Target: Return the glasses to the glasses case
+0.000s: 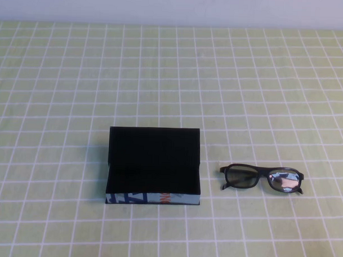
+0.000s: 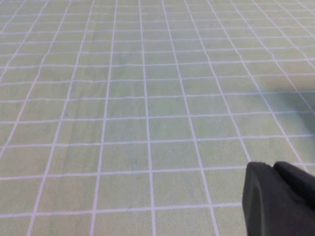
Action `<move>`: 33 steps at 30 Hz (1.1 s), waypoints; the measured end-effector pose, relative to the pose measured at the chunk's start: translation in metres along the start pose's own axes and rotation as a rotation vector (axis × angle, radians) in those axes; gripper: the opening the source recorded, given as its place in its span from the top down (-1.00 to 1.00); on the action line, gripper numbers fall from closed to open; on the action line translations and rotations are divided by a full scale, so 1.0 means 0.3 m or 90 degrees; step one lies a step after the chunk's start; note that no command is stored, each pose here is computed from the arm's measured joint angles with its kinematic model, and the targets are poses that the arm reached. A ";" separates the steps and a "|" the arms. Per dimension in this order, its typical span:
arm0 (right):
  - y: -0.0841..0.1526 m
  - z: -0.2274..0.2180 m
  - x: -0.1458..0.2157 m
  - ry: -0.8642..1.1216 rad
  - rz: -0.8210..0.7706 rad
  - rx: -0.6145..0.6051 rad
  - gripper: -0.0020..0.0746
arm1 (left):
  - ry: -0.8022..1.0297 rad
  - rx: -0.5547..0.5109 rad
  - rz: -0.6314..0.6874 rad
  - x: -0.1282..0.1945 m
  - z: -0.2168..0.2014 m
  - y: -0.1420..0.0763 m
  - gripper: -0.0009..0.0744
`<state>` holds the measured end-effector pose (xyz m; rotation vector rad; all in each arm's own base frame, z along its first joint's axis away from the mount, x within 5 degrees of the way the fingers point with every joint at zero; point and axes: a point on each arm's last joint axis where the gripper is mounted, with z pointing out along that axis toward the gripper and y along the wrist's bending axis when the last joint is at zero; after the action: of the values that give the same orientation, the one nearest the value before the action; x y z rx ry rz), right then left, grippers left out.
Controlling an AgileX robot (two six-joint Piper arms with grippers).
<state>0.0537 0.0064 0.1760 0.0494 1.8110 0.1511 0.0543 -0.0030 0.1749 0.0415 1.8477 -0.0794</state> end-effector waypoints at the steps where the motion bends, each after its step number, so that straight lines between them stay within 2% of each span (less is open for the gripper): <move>1: 0.000 0.000 0.000 0.000 0.000 0.000 0.99 | 0.000 0.000 0.000 0.000 0.000 0.000 0.99; 26: 0.000 0.000 -0.003 -0.005 0.000 0.000 0.99 | 0.000 0.000 0.000 0.000 0.000 0.000 0.99; 29: -0.001 -0.001 -0.020 -0.041 0.000 0.003 0.99 | 0.000 0.000 0.000 0.000 0.000 0.000 0.99; 33: -0.004 -0.009 -0.075 -0.160 0.012 0.008 0.99 | 0.000 0.000 0.000 0.000 0.000 0.000 0.99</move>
<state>0.0565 0.0023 0.1983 0.0898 1.5617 0.1411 0.0543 -0.0030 0.1749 0.0415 1.8477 -0.0794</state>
